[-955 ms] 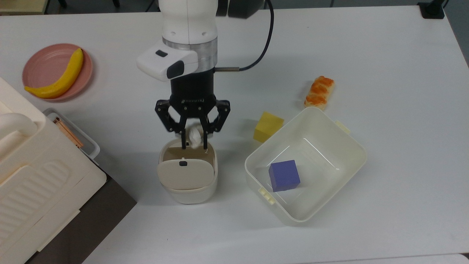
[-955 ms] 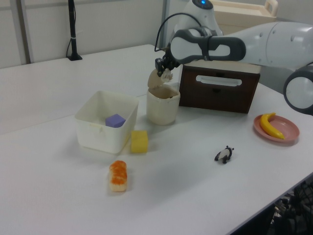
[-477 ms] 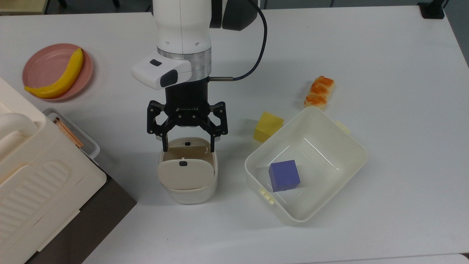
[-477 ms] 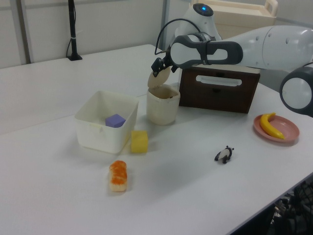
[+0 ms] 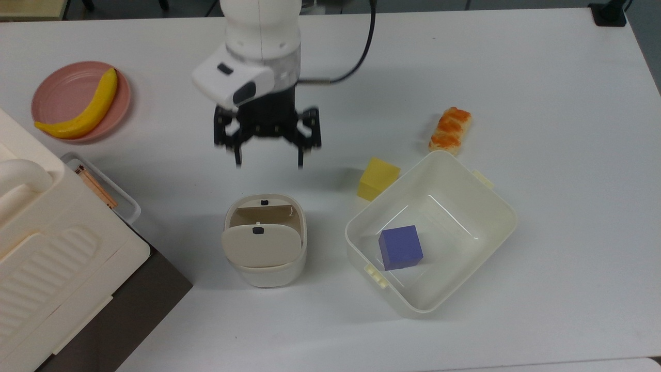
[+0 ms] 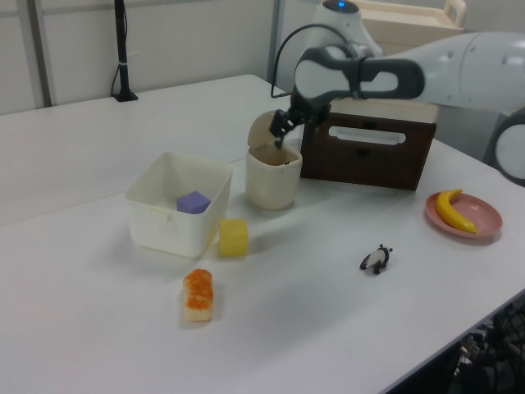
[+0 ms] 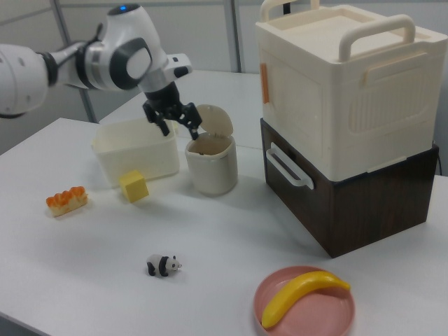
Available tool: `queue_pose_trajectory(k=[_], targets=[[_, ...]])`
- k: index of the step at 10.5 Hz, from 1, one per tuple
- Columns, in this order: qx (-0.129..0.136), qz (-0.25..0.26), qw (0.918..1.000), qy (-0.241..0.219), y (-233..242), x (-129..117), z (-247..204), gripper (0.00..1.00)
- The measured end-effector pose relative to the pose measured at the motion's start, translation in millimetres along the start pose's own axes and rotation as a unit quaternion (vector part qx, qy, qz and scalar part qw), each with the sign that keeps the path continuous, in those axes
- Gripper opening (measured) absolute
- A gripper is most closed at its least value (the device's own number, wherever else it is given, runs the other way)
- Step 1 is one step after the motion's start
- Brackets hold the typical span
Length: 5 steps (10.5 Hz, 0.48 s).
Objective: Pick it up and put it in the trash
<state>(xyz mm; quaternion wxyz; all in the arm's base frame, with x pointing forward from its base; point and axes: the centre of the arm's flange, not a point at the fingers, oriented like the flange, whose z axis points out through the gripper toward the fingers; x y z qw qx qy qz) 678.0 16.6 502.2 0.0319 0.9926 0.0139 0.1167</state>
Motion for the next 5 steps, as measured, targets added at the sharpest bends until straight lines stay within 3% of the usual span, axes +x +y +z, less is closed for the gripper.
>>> queue_pose_trajectory(k=[2,5], targets=[[-0.002,0.000,0.9973,-0.073,1,-31,-38,1.00],[-0.003,0.001,0.9941,-0.108,4,-67,-75,1.00]])
